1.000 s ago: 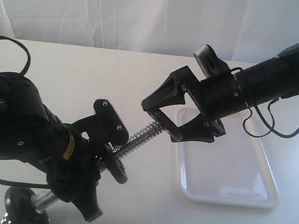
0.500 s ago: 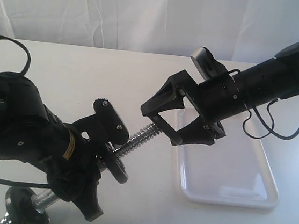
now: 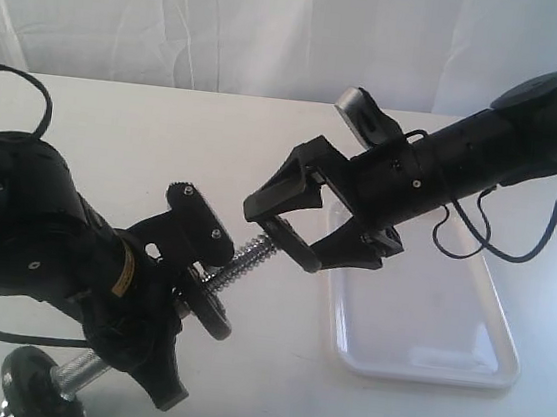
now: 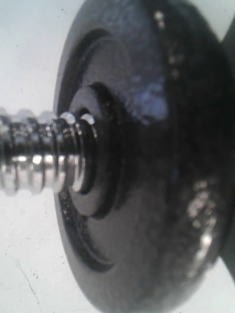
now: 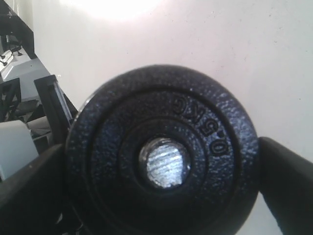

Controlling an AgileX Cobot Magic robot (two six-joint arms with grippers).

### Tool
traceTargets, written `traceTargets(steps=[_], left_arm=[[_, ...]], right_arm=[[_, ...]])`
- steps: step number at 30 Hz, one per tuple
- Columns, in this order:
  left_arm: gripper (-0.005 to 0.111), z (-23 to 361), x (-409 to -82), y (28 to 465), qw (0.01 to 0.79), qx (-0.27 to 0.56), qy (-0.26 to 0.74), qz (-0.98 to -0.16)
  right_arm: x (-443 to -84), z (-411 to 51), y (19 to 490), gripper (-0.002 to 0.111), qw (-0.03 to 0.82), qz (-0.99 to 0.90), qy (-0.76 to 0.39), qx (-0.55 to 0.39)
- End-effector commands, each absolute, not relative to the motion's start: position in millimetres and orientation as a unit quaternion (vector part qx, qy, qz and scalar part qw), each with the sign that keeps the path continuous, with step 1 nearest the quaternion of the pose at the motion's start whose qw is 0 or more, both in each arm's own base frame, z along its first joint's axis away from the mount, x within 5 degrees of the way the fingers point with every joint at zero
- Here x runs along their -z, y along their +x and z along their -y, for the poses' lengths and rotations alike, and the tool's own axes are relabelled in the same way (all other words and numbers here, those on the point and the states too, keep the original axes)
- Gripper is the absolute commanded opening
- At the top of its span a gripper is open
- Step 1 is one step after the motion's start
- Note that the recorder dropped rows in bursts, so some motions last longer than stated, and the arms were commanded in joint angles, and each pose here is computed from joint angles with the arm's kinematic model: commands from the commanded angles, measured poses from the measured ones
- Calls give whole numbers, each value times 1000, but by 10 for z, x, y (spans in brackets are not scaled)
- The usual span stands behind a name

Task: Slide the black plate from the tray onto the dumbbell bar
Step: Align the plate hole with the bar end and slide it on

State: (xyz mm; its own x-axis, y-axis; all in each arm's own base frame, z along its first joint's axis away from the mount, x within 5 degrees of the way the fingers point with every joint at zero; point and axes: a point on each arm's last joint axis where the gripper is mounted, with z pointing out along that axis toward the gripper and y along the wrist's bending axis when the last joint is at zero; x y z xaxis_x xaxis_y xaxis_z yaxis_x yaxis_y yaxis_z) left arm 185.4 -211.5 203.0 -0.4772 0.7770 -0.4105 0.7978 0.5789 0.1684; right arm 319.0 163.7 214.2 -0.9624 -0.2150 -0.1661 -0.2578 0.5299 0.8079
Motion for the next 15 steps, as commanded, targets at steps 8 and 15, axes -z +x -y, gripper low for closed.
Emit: traceTargets(steps=[8,15], left_arm=[[0,2247,-2325,1905,327,89,430,-837],[0,2220,-2417,1883,341,96,427,-832]], right_arm=[[-2224,-1763,3112,0,0,-845,-147,-515],[-2264,-1787,3132,0,13,-832,-141,-536]])
